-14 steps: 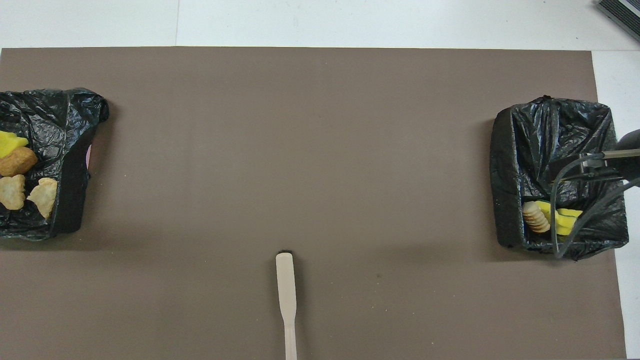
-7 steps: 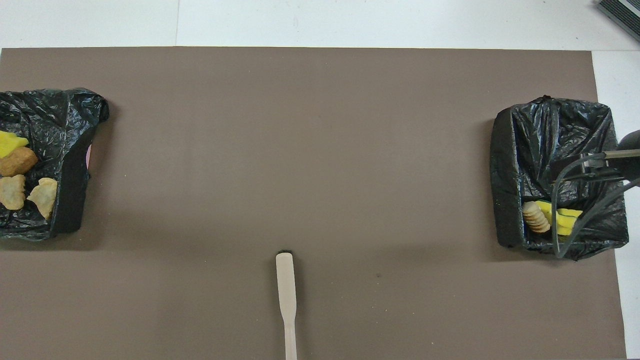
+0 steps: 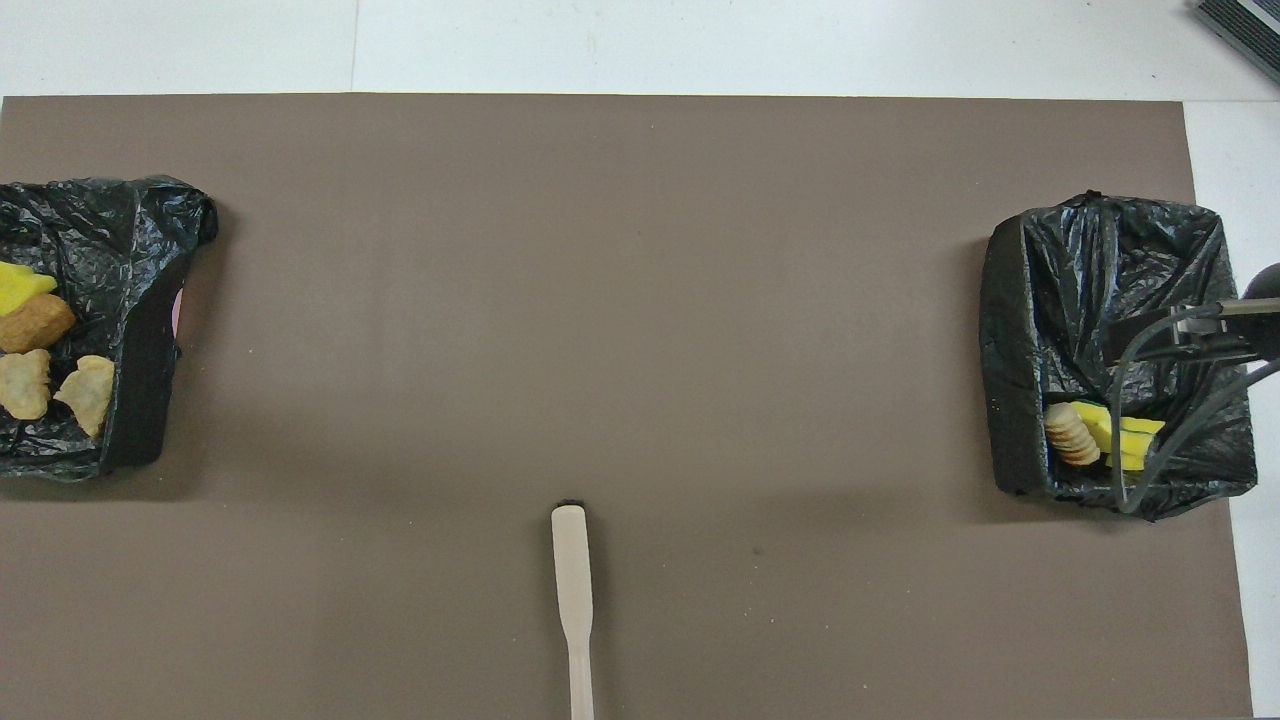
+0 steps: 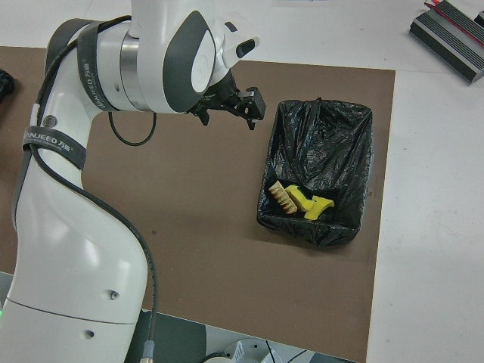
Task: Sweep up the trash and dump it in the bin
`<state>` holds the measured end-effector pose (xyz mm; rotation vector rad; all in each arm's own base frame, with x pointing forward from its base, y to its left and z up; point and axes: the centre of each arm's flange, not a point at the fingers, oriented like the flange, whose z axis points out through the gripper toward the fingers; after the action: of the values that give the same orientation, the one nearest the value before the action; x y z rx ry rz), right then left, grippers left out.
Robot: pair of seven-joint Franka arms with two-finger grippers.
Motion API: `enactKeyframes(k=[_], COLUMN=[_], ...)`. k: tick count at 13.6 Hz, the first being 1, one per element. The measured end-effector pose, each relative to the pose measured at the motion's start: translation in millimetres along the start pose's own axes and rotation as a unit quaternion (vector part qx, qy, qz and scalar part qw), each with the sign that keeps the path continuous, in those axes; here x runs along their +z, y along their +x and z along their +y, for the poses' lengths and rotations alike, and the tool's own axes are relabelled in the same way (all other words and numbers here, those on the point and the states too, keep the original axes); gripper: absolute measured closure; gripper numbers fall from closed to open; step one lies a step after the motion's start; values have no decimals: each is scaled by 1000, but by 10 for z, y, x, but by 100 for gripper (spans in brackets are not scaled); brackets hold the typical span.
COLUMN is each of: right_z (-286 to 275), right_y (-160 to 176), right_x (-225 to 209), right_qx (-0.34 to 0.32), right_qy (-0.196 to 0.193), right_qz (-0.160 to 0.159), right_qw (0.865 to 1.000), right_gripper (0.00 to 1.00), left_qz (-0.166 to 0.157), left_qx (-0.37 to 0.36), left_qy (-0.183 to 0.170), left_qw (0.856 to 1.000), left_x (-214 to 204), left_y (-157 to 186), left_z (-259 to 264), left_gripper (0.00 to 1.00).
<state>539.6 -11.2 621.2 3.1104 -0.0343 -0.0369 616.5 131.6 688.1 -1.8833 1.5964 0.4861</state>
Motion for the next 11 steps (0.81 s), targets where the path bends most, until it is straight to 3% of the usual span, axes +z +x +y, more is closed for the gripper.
enactKeyframes(k=[7, 11], right_z=[0, 8], right_y=[0, 0], right_x=[0, 0], right_qx=[0, 1], right_qy=[0, 0], right_qz=[0, 0], right_qw=[1000, 1000], right_gripper=[0, 0], left_qz=[127, 209], left_qx=[-1, -28], left_qy=[-35, -56], left_qw=[991, 976], left_x=[-104, -247], left_y=[442, 712], left_z=[108, 156], left_gripper=[69, 69])
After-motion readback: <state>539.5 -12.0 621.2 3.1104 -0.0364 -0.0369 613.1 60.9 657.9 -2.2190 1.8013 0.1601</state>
